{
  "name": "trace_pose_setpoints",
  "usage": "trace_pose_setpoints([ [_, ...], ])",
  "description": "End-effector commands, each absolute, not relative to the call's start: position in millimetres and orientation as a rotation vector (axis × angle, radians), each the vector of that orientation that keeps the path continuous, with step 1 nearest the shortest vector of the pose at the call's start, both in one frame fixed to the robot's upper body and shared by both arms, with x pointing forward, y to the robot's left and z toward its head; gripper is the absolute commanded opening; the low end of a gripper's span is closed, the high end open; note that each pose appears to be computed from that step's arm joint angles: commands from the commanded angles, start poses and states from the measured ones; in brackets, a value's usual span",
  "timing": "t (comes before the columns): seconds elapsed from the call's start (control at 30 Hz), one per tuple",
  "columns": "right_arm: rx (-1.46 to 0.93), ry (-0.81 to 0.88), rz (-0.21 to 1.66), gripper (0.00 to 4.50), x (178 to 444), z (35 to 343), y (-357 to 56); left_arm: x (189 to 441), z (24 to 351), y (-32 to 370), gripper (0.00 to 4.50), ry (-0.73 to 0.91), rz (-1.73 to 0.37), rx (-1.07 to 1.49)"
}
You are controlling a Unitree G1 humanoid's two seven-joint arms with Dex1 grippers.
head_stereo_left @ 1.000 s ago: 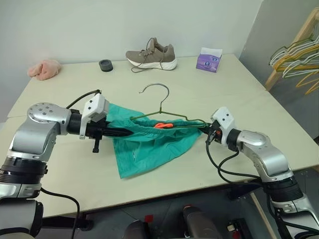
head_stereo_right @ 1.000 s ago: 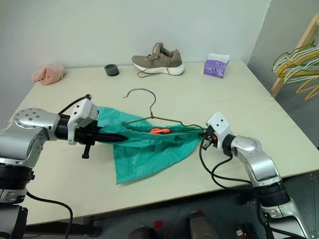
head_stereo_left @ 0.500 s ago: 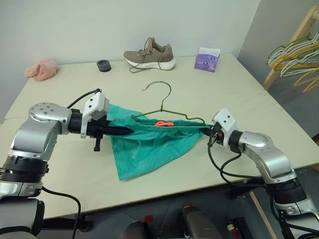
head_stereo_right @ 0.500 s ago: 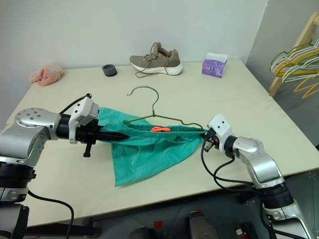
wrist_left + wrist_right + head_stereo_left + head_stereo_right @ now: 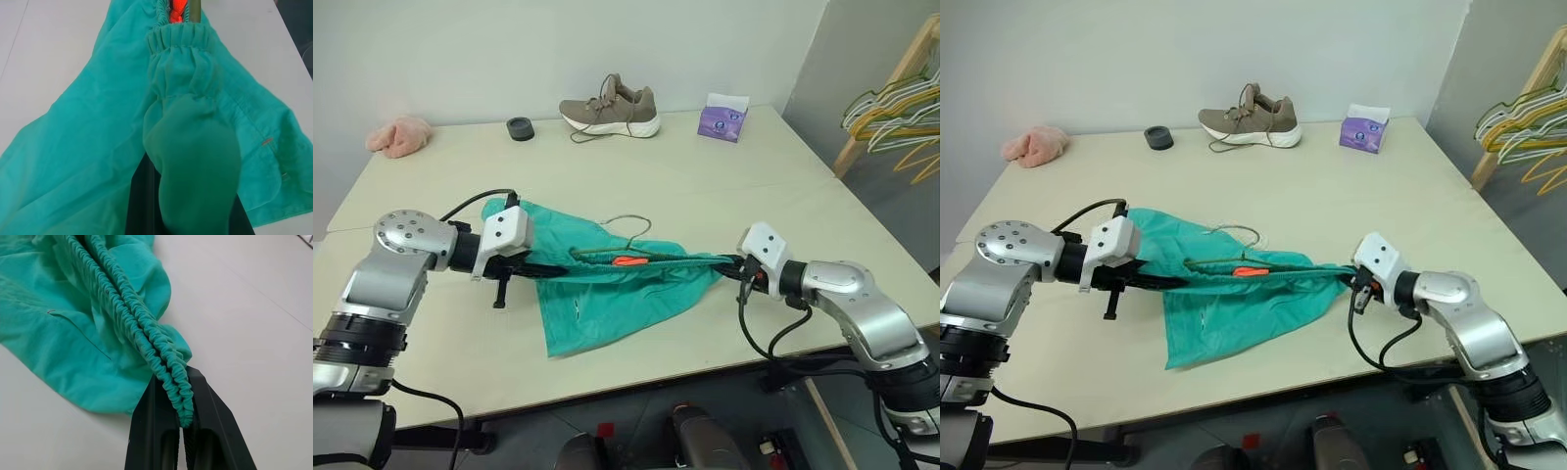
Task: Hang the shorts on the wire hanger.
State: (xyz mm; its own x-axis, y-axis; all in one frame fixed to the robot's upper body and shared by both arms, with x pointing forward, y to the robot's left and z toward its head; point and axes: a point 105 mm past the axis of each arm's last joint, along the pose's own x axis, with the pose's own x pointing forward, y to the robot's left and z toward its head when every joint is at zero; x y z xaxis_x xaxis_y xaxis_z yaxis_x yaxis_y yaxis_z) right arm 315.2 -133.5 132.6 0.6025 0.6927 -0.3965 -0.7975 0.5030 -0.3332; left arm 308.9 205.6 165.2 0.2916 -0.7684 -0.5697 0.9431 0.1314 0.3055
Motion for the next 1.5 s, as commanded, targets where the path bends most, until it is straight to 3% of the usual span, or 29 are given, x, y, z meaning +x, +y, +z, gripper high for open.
trace_pose_setpoints([
  [0.03,-0.565,0.262,0.800,0.05,320.7,136.7,-166.0,314.8,171.4,237.6,0.00,0.362,-1.130,0.749],
  [0.33,-0.630,0.137,0.998,0.05,313.6,164.7,-107.2,311.3,164.5,202.3,0.00,0.304,-1.233,0.708],
  [0.47,-0.703,0.108,1.031,1.15,310.3,170.0,-101.7,307.0,154.3,197.5,0.00,0.324,-1.267,0.729],
  [0.77,-0.794,0.170,1.078,4.29,296.8,161.3,-101.7,309.4,150.6,183.9,0.00,0.286,-1.275,0.703],
  [0.97,-0.838,0.233,1.003,4.29,313.5,143.5,-117.0,308.1,150.1,180.6,0.00,0.281,-1.288,0.696],
  [1.27,-0.881,0.210,1.102,4.29,344.3,125.4,-89.1,308.8,152.8,176.4,0.00,0.270,-1.300,0.685],
  [1.37,-0.892,0.225,1.141,3.69,350.2,122.8,-83.5,308.0,153.2,175.7,0.00,0.269,-1.303,0.686],
  [1.5,-0.911,0.252,1.187,2.33,352.2,122.9,-81.4,307.2,154.7,174.5,0.00,0.261,-1.300,0.677],
])
